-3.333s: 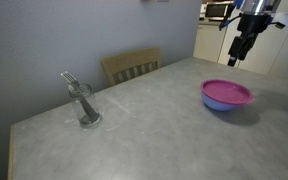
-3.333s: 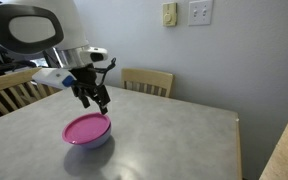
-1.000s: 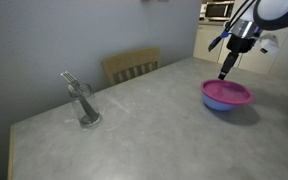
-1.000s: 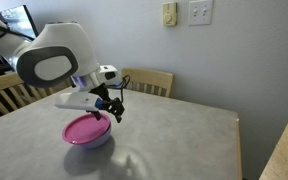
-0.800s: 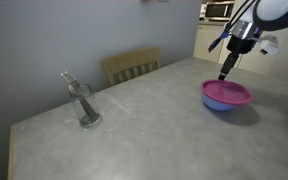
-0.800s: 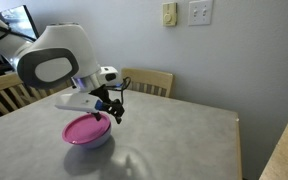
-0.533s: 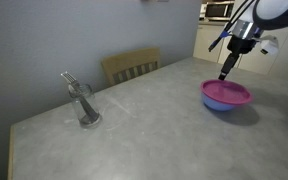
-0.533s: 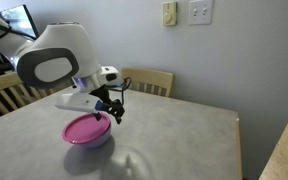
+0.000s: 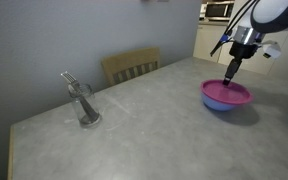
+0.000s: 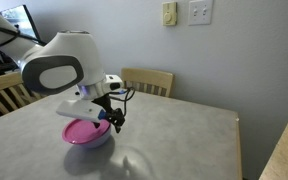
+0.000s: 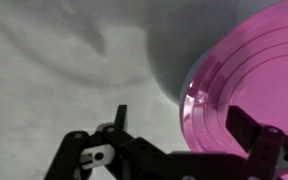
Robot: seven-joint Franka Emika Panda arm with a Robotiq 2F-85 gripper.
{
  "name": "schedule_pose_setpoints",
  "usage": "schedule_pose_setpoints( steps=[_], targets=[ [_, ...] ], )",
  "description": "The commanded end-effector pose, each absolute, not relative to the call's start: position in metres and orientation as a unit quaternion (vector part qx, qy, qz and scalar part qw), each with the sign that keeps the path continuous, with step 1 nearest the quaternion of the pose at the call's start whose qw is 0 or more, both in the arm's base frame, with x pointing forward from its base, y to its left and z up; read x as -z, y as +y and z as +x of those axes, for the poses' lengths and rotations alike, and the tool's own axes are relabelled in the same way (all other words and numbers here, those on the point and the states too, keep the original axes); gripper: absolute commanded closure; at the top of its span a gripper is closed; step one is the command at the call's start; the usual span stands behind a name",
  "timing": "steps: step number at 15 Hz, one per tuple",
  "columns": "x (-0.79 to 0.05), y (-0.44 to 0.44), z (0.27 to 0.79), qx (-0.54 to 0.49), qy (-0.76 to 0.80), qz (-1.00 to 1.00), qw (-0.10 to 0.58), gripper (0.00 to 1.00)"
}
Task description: Take the lid and put it on the table
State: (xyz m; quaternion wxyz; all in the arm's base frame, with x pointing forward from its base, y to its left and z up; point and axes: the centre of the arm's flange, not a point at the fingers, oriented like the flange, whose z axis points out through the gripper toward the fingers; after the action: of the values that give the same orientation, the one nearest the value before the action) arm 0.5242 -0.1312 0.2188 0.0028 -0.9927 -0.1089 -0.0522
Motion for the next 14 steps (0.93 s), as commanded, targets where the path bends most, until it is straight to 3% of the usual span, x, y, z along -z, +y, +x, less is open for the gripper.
schedule_pose_setpoints(
  steps=[1,2,4,8,14],
  targets=[
    [-0.2096,-0.1379,0.5286,0.041,-0.118,-0.992,0.018,0.06],
    [-0.2086,-0.1377,0.5286,0.04,-0.118,-0.992,0.018,0.12],
    [-0.208,-0.1372,0.5283,0.039,-0.118,-0.992,0.019,0.38],
    [-0.2099,-0.1364,0.5297,0.04,-0.119,-0.992,0.019,0.66],
    [-0.2125,-0.1328,0.5302,0.042,-0.122,-0.991,0.02,0.91]
  ],
)
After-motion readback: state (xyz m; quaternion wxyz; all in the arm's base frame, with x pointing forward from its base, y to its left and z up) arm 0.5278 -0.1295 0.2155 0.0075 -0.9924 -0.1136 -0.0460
